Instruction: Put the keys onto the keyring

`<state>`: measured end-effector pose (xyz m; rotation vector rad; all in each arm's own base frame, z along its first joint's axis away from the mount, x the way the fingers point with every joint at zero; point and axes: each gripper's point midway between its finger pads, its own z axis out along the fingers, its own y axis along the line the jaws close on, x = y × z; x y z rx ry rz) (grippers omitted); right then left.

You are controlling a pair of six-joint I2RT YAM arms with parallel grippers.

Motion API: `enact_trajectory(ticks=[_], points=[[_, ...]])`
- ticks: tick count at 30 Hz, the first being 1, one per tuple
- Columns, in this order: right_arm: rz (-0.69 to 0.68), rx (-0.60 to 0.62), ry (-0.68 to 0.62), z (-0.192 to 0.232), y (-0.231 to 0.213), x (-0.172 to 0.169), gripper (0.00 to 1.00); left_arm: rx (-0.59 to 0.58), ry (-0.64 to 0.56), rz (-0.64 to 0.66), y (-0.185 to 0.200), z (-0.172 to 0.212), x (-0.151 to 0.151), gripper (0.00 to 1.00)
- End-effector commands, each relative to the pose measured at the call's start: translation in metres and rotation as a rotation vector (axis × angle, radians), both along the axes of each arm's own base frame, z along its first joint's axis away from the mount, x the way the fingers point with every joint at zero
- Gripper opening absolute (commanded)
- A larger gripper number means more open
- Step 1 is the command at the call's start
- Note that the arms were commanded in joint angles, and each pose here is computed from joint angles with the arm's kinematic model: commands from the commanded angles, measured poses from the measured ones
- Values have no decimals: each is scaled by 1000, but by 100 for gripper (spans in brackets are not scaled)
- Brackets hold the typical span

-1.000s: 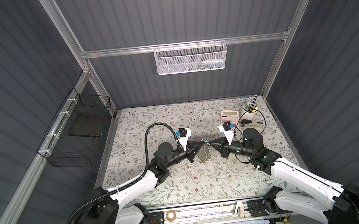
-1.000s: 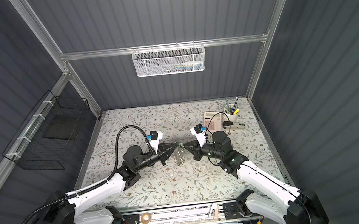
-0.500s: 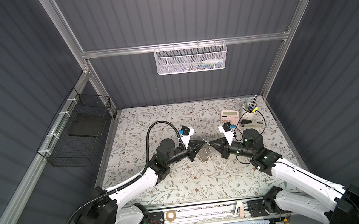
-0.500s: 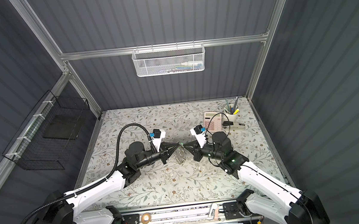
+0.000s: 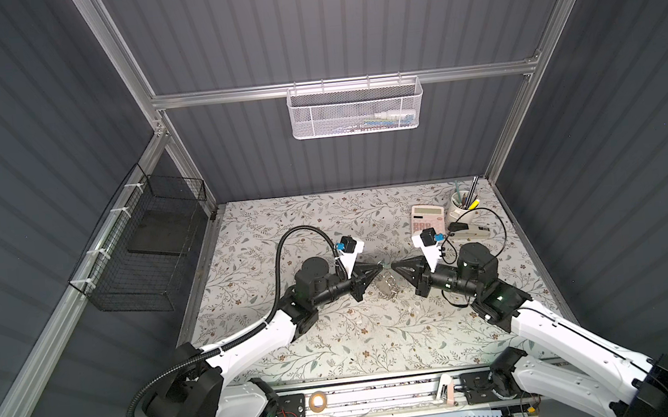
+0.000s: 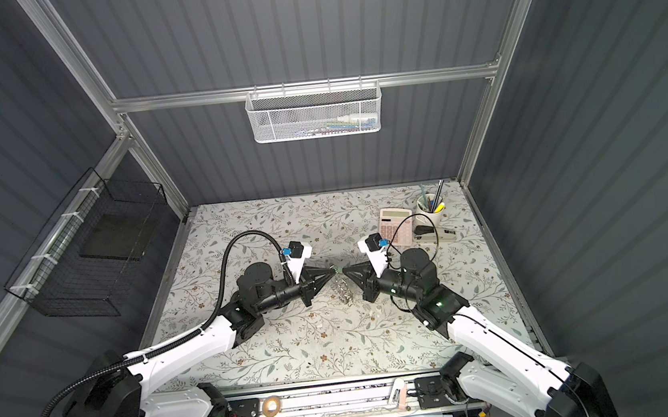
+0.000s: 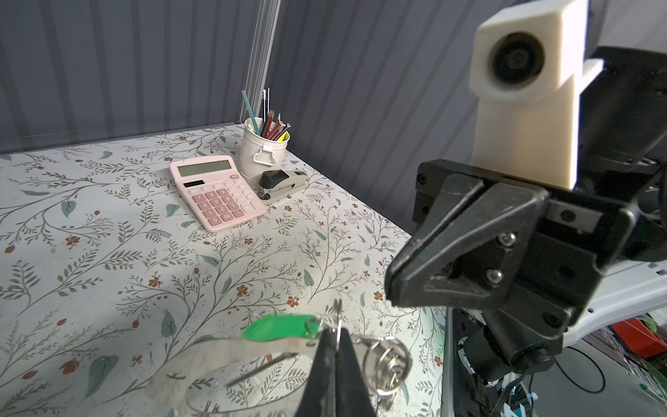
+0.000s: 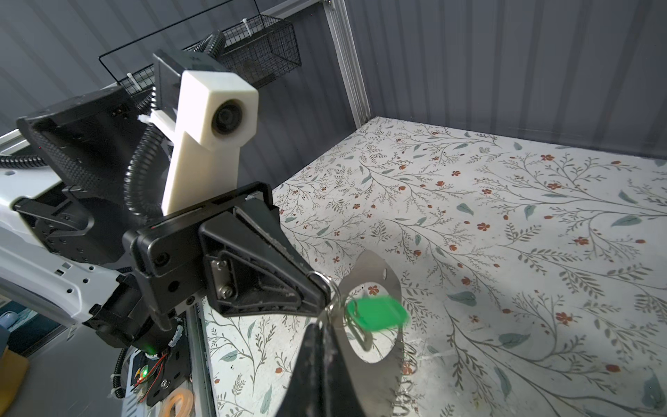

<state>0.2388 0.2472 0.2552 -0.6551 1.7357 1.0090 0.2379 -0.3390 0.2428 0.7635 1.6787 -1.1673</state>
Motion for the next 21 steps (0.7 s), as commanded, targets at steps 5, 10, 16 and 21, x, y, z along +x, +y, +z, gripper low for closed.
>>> enact_trajectory(ticks=[5,10,16,21], points=[[-15,-4,-21,1,0,2,0,-26,-73,-23,-2,25,-4,0],[-57,-37,4,-7,-3,11,18,-31,-85,-20,-1,30,-5,0],[-66,-60,31,-15,-1,17,34,-50,-97,-20,0,38,-5,0],[-92,-92,57,-23,-1,24,36,-69,-125,-11,3,55,-6,0]])
